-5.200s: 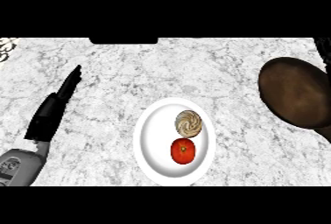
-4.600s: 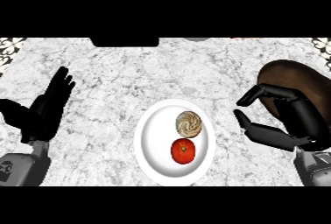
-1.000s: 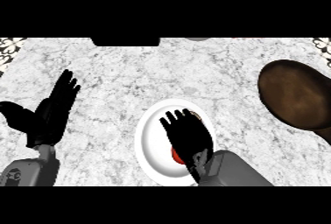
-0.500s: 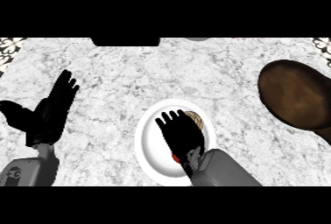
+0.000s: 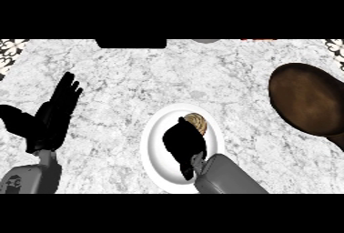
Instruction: Pick the tomato from the plate and place it in the pan
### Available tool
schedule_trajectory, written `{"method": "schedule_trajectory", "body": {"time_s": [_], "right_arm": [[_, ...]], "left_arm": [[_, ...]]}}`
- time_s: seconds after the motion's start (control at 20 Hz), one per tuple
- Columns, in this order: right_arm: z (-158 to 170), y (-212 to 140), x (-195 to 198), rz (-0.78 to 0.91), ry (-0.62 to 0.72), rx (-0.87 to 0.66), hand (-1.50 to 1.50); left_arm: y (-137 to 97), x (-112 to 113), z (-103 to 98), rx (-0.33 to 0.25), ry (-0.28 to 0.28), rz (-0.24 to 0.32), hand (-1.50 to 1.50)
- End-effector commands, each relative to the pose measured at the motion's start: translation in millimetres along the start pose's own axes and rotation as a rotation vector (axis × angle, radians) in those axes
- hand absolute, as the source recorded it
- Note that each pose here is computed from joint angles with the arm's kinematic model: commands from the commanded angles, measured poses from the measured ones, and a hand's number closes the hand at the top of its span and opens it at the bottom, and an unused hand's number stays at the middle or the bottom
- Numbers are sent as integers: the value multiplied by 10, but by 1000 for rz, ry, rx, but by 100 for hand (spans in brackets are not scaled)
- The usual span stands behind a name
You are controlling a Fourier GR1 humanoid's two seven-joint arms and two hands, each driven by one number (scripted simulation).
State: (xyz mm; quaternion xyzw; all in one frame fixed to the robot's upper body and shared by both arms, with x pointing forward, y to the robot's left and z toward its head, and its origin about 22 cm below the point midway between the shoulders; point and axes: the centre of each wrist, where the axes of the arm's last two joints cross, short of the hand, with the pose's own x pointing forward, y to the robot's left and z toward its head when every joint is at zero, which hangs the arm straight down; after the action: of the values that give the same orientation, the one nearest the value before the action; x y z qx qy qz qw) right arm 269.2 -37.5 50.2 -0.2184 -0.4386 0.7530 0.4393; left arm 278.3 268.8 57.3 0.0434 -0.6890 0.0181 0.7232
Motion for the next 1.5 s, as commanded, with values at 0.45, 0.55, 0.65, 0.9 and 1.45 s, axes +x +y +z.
{"method": "schedule_trajectory", "body": {"time_s": [0.45, 0.55, 0.65, 0.9, 1.45], "right_arm": [[-98, 247, -149, -83, -44, -96, 150], [244, 60, -420, -120, 33, -116, 150], [469, 240, -710, -175, 108, -150, 150], [1032, 238, -815, -152, 218, -352, 150], [2131, -567, -691, -37, 306, -811, 150]], "left_arm": [[-61, -177, 55, 9, -13, -4, 0], [-46, -18, 71, -2, -2, 1, 0], [63, 35, 39, 36, 16, 1, 0], [142, -24, -8, 39, 2, -6, 0], [1, 12, -49, 22, 0, -14, 0]]}}
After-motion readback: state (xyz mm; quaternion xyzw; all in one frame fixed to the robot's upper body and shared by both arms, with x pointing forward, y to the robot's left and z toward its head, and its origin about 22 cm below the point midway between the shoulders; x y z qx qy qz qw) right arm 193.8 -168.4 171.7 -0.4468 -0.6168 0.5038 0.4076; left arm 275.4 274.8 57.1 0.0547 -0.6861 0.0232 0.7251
